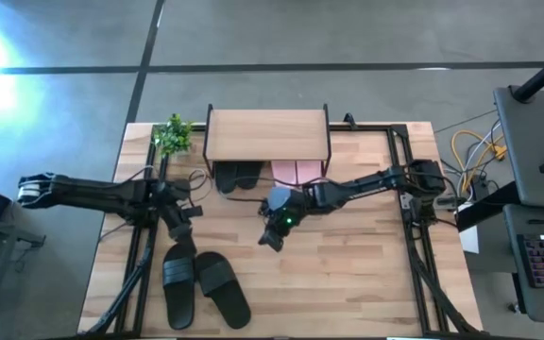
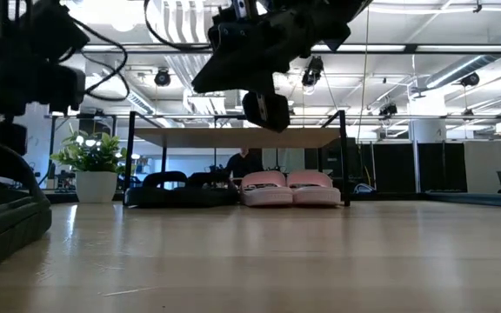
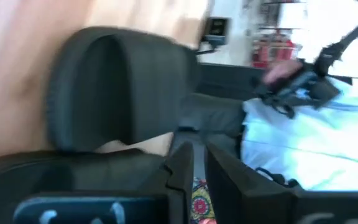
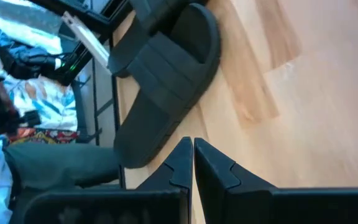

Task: Pick and place slides into the shelf
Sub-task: Put the black slipper on the shelf

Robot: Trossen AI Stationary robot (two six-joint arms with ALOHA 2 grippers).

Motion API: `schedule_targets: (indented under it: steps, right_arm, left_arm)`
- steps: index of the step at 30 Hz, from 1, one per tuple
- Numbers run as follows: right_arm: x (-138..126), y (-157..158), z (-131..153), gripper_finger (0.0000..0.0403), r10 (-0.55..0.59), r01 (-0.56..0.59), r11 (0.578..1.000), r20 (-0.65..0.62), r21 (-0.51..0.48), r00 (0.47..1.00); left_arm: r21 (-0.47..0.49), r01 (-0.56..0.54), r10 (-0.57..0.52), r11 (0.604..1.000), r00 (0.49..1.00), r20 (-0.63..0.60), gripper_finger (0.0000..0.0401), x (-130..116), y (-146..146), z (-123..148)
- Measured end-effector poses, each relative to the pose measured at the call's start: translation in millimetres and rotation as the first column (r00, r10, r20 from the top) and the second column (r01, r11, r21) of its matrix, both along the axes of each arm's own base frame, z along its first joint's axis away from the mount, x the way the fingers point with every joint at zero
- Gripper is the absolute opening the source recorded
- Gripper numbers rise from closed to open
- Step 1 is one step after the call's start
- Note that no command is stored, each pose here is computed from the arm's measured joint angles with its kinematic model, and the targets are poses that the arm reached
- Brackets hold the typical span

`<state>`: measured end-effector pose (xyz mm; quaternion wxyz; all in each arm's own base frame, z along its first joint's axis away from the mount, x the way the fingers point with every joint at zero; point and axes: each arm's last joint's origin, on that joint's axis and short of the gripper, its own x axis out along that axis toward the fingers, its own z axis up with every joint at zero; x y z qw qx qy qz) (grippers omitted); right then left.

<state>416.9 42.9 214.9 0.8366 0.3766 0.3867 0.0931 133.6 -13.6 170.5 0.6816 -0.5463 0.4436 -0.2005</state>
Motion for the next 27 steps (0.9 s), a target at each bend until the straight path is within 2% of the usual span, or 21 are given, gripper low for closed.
schedule_targets:
  steps: [7, 14, 16, 22, 24, 27]
  right_arm:
    - [-2, 9, 0, 0.0009, 0.052, -0.052, 0.999, 0.015, -0.016, 0.999]
    - [-6, 16, -7, 0.0009, 0.078, -0.078, 0.997, 0.001, -0.027, 0.997]
    - [-7, 15, -9, 0.0009, 0.078, -0.078, 0.997, -0.006, -0.028, 0.997]
    - [-8, 16, -11, 0.0009, 0.097, -0.097, 0.994, -0.002, -0.047, 0.995]
    - [-8, 16, -11, 0.0009, 0.099, -0.099, 0.994, -0.003, -0.049, 0.995]
    - [-8, 16, -11, 0.0009, 0.099, -0.099, 0.994, -0.005, -0.05, 0.995]
  left_arm:
    - [0.03, -0.005, 0.008, 1.0, 0.997, -0.081, 0.0067, 4, 0, -11]
    - [0.033, -0.006, 0.008, 0.999, 0.998, -0.066, 0.0135, 13, 1, 1]
    - [0.048, -0.014, 0.016, 0.999, 0.999, -0.037, 0.014, 19, 1, 11]
    - [0.175, -0.112, 0.104, 0.978, 0.993, 0.054, 0.013, 37, 3, 42]
    - [0.21, -0.077, 0.077, 0.975, 0.997, 0.009, 0.0129, 37, 3, 46]
    - [0.273, 0.038, 0.0, 0.961, 0.991, -0.137, 0.0128, 27, 3, 48]
